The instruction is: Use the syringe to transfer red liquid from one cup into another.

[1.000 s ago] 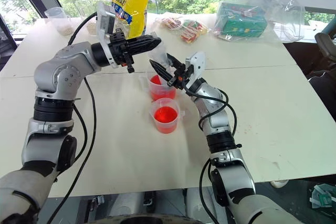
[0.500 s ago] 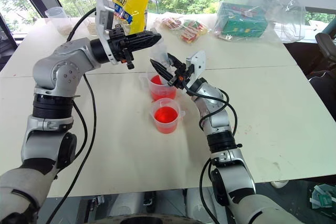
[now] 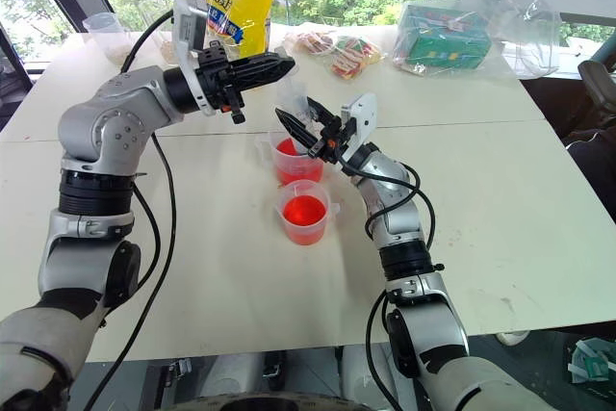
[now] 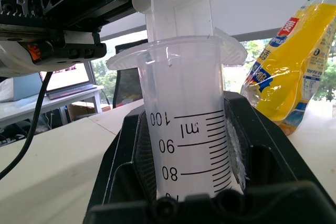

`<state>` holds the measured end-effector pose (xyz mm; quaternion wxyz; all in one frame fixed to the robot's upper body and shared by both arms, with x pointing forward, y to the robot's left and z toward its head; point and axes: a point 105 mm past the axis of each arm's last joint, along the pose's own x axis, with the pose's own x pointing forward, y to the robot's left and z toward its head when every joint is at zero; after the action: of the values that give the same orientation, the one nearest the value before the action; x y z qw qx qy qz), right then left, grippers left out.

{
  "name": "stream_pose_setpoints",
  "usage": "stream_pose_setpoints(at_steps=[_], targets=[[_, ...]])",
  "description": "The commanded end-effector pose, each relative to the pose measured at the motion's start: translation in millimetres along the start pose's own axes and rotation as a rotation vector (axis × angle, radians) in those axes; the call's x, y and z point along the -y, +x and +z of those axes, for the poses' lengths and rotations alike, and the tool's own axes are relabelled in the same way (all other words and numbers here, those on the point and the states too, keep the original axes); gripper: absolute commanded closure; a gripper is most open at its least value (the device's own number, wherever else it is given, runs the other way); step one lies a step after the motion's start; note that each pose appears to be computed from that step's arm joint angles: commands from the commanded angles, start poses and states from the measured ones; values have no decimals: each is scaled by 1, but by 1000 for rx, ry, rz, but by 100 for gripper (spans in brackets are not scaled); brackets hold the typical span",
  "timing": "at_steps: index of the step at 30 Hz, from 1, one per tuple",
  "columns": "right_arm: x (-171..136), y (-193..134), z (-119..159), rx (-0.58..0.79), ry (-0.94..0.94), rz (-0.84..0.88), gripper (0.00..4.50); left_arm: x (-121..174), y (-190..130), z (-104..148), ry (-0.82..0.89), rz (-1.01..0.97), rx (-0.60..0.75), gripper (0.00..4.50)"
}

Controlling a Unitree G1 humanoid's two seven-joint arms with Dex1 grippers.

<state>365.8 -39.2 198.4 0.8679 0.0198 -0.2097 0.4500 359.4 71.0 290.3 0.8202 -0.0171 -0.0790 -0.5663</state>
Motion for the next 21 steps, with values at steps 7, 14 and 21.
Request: stream_pose_setpoints(at_steps=[7,14,21], targets=[[-9,12,14,38,29,54,310,7,-14,25,65,-6,55,304],[-1,20,39,102,51,33,310,7,-29,9,53,25,0,4],[7,23,59,148,79,18,310,8,-53,6,27,70,-25,4]])
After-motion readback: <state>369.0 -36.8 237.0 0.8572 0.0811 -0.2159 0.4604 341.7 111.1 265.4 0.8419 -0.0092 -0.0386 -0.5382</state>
